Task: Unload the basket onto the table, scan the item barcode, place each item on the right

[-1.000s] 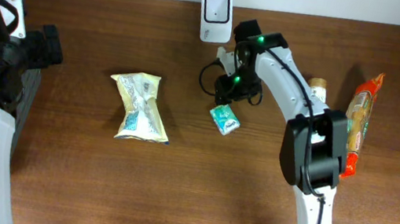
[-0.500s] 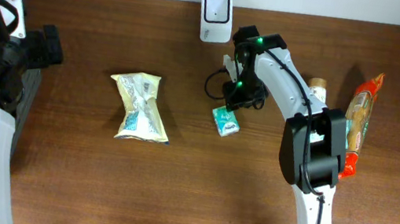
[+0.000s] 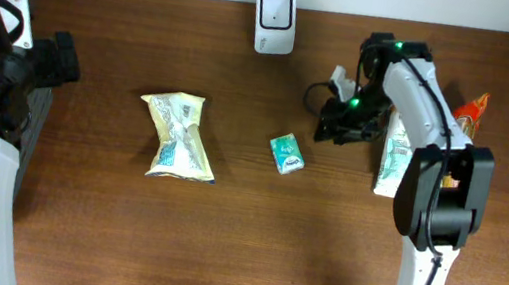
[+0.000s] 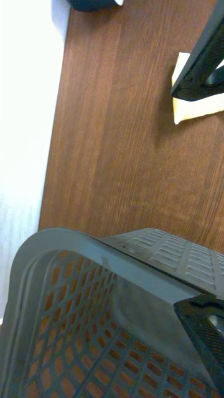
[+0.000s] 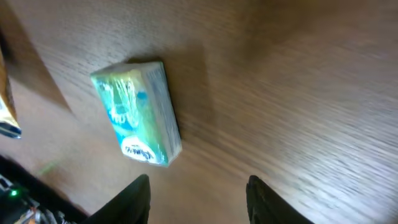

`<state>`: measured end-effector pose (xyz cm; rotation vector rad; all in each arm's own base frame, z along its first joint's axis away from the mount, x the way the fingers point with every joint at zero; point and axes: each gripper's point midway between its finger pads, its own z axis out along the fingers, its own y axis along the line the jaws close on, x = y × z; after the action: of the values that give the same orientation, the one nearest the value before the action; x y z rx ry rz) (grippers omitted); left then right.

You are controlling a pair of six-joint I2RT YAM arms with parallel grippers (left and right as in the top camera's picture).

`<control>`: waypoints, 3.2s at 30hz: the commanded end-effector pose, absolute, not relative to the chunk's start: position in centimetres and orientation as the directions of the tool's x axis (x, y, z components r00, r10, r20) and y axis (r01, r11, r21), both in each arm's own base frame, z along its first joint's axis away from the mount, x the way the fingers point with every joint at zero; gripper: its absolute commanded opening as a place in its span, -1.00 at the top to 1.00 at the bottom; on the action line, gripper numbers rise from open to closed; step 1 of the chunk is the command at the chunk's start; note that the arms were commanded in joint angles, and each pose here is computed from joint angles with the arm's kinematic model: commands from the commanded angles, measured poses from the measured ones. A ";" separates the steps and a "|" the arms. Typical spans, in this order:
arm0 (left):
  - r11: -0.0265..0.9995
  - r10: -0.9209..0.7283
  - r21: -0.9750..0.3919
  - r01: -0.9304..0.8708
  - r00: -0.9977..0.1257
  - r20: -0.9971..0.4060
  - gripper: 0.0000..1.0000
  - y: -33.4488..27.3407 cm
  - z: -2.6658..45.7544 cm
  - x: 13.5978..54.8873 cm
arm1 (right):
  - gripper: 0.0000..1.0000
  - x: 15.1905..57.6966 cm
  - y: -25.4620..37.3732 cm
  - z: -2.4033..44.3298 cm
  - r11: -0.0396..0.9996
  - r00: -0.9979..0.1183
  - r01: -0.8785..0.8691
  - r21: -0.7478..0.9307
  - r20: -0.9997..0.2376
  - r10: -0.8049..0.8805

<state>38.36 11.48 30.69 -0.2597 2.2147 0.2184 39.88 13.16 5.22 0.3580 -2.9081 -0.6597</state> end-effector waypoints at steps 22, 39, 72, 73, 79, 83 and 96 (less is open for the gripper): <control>0.963 -0.115 0.053 -0.265 -0.578 -0.808 -0.98 11.4 31.6 38.2 | 0.84 35.1 18.1 -1.5 0.801 -0.956 -0.150 0.580 0.122 -0.267; 0.963 -0.115 0.053 -0.265 -0.578 -0.808 -0.98 11.4 31.6 38.2 | 0.92 37.7 23.2 17.1 0.072 -0.944 -0.292 0.954 -0.275 -0.184; 0.963 -0.115 0.053 -0.265 -0.578 -0.808 -0.98 11.4 31.6 38.2 | 0.92 40.8 17.7 34.7 0.012 -0.883 -0.469 0.883 -0.469 -0.012; 0.963 -0.115 0.053 -0.265 -0.578 -0.808 -0.98 11.4 31.6 38.2 | 0.92 40.8 17.7 34.7 0.012 -0.883 -0.469 0.883 -0.469 -0.012; 0.963 -0.115 0.053 -0.265 -0.578 -0.808 -0.98 11.4 31.6 38.2 | 0.92 40.8 17.9 34.7 0.011 -0.878 -0.478 0.878 -0.478 -0.015; 0.963 -0.115 0.053 -0.265 -0.578 -0.808 -0.98 11.4 31.6 38.2 | 0.92 41.5 19.4 33.6 0.097 -0.881 -0.473 0.876 -0.471 -0.044; 0.963 -0.115 0.053 -0.265 -0.578 -0.808 -0.98 11.4 31.6 38.2 | 0.92 52.2 20.8 28.6 0.872 -0.648 -0.414 0.263 -0.758 -0.078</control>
<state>38.37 11.47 30.69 -0.2595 2.2147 0.2179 48.32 23.41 30.05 0.6750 -3.2713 -1.7022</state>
